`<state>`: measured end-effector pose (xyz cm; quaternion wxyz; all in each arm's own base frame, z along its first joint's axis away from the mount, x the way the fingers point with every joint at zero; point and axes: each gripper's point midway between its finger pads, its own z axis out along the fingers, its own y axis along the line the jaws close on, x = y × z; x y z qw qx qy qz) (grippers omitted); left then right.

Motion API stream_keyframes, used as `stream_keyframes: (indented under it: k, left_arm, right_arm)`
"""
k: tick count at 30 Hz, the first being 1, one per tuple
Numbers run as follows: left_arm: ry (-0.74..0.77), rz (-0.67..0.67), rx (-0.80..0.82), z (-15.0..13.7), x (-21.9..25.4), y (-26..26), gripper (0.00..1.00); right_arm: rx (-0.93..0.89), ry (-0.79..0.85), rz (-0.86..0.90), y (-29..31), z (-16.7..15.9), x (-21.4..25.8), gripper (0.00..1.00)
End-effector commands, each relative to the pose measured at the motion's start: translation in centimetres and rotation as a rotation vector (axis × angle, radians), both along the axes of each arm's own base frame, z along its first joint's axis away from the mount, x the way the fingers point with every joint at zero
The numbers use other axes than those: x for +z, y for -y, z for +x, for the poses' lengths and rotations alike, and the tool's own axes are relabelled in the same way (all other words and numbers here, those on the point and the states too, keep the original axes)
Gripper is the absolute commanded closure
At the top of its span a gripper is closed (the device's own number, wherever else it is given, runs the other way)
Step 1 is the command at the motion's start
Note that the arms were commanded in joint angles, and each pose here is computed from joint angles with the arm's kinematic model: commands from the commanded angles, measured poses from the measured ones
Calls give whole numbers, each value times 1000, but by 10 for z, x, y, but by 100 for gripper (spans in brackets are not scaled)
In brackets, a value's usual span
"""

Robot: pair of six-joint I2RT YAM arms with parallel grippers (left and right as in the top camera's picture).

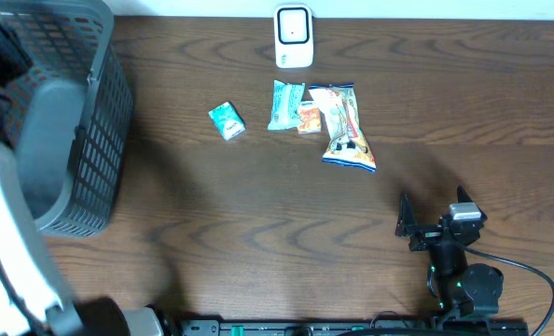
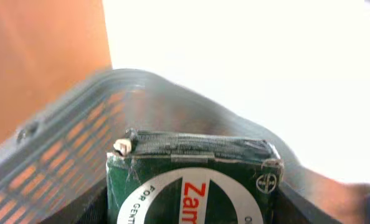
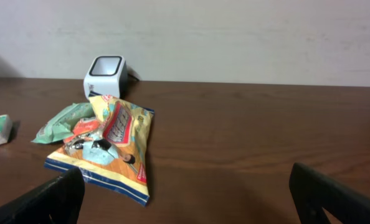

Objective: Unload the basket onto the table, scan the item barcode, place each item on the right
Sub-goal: 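Carry the Zam-Buk box to the scanner and release it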

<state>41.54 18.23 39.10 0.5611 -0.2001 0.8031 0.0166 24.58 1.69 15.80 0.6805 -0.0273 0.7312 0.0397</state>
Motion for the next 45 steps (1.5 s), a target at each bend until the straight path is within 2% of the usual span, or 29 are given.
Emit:
stream_keyframes:
  k: [1,5,10,14,19,26,33,34,37,45]
  left_arm:
    - [169,-132,-203,-6,53,62,41]
    - [196,-183,-367,-4,66,126,41]
    - [88,-241,-585,12,37,221,42]
    - [-34,-272,-723,24,-4,292,41]
    - [-275,-236,-712,37,-87,340,41]
    - [-543,-119,-650,49,-198,367,41]
    - [-700,-89,-612,51,-265,366,40]
    - [-718,-89,-610,50,-272,366,40]
    - [-753,-87,-605,50,-289,366,29]
    - [-749,-88,-606,54,-295,367,21]
  right_arm:
    - [0,-1,3,-1,0,0,1]
    - [0,-1,3,-1,0,0,1]
    - [0,-1,3,-1,0,0,1]
    - [0,-1,3,-1,0,0,1]
    - [0,-1,3,-1,0,0,1]
    - [0,-1,2,-1,0,0,1]
    - [0,-1,2,-1,0,0,1]
    - [0,-1,3,-1,0,0,1]
    - [0,-1,3,-1,0,0,1]
    - [0,-1,3,-1,0,0,1]
